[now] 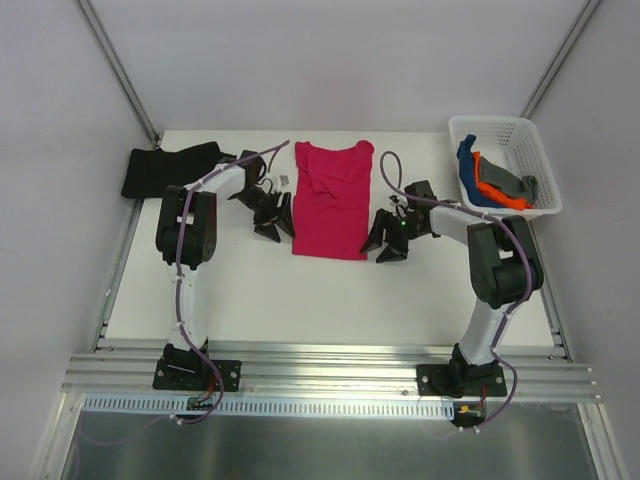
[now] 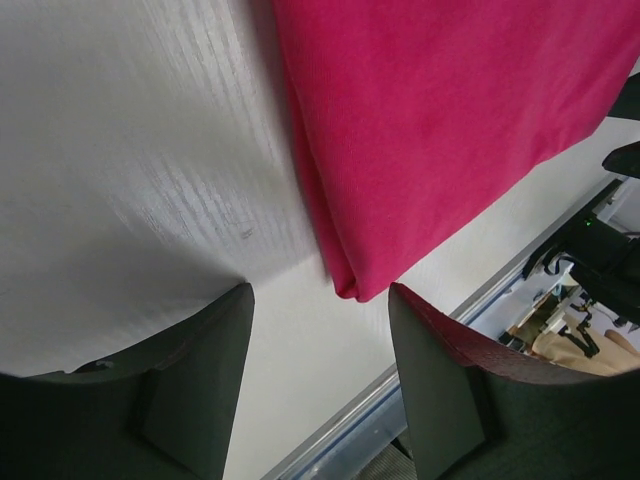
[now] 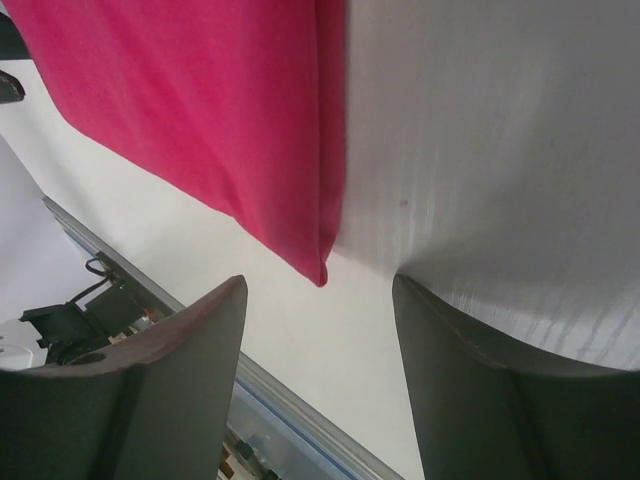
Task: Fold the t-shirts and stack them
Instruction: Fold the tshirt
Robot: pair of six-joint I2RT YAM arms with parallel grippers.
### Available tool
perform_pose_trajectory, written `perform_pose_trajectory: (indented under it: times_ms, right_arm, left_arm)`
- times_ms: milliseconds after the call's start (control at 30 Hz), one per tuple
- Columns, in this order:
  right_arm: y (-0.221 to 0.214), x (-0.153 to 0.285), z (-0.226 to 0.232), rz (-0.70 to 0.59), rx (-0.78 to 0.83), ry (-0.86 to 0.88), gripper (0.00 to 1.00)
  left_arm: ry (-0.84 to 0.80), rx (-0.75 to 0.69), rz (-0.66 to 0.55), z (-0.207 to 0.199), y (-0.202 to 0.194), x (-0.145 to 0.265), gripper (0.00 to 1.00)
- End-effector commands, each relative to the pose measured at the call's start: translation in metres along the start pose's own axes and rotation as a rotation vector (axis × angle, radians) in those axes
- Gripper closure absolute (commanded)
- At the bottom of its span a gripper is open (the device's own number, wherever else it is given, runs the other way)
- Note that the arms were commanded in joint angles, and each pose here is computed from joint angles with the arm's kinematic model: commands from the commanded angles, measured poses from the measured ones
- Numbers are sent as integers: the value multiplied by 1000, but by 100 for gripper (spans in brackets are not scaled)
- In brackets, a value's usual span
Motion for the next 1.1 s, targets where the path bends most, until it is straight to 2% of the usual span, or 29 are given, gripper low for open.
perform_pose_trajectory:
  times_ms: [0,400,633,767,1067]
  right_arm:
    - [14,-9,-4,-33,-17,-18,36]
    - [28,-19,1,-45,-33,-1,45]
    - [23,-22,2,-29,-37,5,47]
    - [17,-25,4,-13,-30,19,51]
    - [3,-31,8,24,-21,30,52]
  left_arm:
    - [-31,2,-9,-3,7,-2,43]
    - [-92,31,59,-16,-16,-18,48]
    - [-107,17,72,-26,-18,-25,50]
    - [-110,18,83,-27,-21,-28,51]
    - [-109,14,82,-31,-22,-28,52]
Point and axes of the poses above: each gripper's point midway between its finger pads, its own x axis back along the fingers, its own z axis along the line the jaws close on, y = z × x, the point moved 6 cm from there along x, back along the fingers, and after that the axes turned 11 degrees about -x, right-handed, at the moved point
